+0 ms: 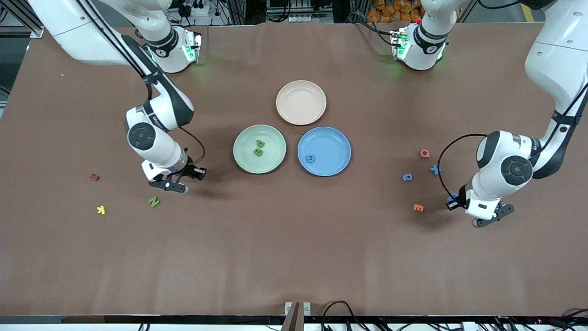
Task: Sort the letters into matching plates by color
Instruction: 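Carry the green n onto the green plate and open the right gripper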
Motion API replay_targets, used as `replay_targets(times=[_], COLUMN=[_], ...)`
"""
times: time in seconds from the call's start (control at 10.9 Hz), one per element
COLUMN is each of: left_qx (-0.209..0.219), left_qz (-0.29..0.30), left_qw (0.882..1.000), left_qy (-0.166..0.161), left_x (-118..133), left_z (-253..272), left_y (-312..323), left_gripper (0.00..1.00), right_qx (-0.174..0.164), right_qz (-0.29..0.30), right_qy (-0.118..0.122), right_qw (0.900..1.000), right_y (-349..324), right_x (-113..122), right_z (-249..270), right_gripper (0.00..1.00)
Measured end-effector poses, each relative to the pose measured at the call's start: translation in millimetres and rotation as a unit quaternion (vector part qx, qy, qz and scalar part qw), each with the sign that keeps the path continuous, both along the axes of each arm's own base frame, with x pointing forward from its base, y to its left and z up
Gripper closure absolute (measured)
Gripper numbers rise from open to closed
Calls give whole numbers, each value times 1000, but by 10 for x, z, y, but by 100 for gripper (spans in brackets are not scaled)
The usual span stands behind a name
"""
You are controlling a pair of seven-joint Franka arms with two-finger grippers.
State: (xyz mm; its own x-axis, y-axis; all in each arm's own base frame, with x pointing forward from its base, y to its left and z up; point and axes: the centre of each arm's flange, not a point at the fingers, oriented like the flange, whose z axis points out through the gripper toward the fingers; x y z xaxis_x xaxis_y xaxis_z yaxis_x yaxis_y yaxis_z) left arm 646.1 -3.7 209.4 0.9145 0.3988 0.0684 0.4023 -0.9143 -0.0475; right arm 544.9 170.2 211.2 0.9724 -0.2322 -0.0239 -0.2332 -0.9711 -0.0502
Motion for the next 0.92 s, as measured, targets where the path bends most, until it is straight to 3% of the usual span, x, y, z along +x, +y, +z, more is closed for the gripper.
replay_targets(times=[0.55, 0.92], left_qx=[16, 23], left_qz=[-17, -10], left_qw=[1000, 999], left_qy=[17, 29], left_x=[-78, -244], left_z=[556, 951], left_y=[-574, -1149], left_gripper=[91, 91], right_qx=[35, 41], right_qz=[-20, -12], right_qy=[22, 23], right_qw=[999, 999], right_y=[1451, 1917], right_x=[-621, -874], right_z=[188, 260], right_gripper=[73, 73])
